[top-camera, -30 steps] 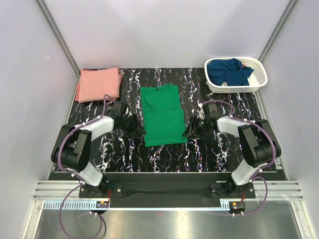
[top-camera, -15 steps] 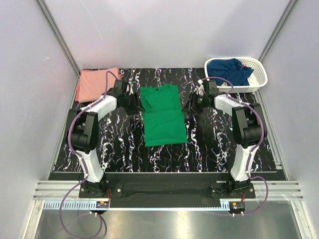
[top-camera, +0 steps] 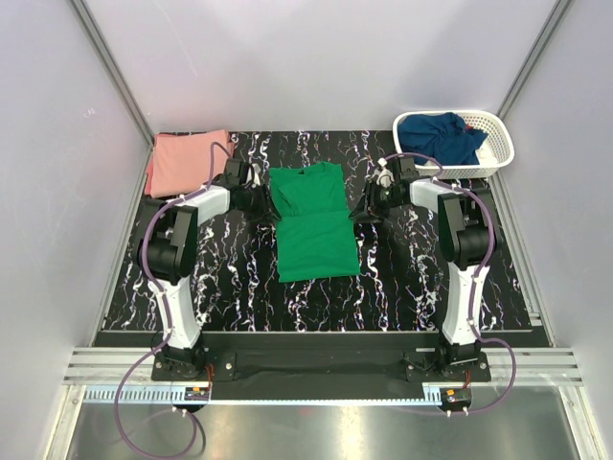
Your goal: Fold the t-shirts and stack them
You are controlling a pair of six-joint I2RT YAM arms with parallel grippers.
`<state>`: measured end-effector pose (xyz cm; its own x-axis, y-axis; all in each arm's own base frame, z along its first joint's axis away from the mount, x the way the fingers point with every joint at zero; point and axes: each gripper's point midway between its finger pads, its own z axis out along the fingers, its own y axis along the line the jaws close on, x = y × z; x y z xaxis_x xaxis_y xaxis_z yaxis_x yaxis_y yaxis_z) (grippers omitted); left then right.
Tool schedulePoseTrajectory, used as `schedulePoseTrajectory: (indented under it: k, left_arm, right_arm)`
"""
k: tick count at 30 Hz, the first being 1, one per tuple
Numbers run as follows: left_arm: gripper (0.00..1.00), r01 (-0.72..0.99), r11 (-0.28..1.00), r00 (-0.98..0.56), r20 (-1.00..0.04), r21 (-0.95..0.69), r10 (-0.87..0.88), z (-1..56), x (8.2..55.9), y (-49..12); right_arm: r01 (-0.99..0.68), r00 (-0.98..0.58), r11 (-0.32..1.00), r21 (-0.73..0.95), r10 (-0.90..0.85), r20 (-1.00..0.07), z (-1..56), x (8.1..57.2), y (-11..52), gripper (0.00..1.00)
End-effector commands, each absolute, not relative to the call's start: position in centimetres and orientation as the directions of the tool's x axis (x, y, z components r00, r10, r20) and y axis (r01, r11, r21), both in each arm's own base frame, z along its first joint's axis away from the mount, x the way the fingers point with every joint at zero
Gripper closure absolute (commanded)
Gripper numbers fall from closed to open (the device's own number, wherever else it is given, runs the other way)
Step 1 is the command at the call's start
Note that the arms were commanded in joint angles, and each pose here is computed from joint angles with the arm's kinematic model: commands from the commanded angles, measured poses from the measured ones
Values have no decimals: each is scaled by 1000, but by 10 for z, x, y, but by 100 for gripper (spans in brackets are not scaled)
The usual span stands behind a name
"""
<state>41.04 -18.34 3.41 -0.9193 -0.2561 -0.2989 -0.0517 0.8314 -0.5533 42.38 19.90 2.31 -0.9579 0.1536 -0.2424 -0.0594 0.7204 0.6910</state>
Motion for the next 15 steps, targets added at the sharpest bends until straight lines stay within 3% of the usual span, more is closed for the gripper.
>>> schedulePoseTrajectory:
  k: [1,11,15]
  left_arm:
    - [62,11,815,-902,-358,-579,-242,44,427,-189]
    - [66,18,796,-906,-347,-605,-243,43,426,-195]
    - [74,18,794,-908,-343,-608,-242,42,425,-197]
  right_arm:
    - [-114,-947,678,726,148,-287,35,439,206,58]
    - [-123,-944,655,746,155,-291,40,441,211,61]
    - [-123,-943,651,749,158,-293,42,441,212,64]
